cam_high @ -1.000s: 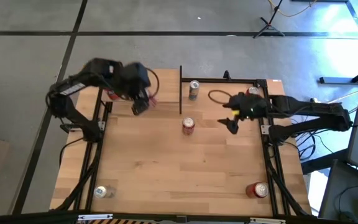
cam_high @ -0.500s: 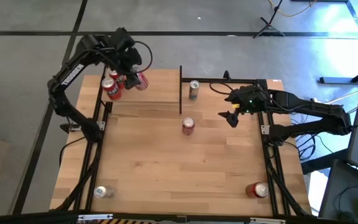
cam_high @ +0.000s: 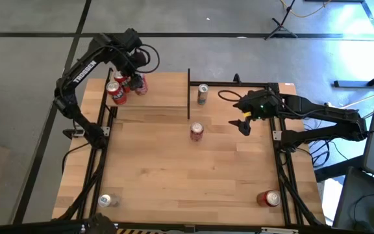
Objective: Place canned beverage on shelf
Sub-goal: Put the bottom red-white soda can on the shelf
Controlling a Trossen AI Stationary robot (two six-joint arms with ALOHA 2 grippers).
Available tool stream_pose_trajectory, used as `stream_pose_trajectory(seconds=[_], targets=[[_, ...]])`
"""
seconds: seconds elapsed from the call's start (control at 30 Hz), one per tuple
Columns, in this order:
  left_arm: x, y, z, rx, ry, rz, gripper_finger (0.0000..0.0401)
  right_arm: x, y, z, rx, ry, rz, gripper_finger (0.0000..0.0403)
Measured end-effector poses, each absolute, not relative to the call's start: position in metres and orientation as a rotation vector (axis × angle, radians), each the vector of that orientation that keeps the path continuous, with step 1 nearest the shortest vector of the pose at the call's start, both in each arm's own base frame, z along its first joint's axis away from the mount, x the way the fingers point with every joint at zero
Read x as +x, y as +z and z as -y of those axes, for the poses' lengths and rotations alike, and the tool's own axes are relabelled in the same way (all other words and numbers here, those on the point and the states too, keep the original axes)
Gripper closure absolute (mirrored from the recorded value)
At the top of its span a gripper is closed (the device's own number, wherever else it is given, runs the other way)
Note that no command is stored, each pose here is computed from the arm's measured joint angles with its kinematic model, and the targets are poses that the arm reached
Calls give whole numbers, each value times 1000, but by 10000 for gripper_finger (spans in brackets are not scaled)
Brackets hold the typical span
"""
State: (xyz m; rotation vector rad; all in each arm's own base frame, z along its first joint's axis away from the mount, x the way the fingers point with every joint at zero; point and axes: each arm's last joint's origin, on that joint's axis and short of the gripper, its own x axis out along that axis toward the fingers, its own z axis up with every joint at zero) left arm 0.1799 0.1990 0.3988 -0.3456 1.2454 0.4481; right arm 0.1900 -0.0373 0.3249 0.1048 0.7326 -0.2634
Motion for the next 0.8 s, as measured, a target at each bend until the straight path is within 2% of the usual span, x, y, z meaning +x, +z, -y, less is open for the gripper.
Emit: stream_pose_trajectory(seconds=[0.63,0.8], targets=[[177,372,-214,-313,420,-1280,134,204,314,39,78,-232,-791,36],[174,372,-217,-309,430,-1284,114,204,315,39,82,-222,-784,36]])
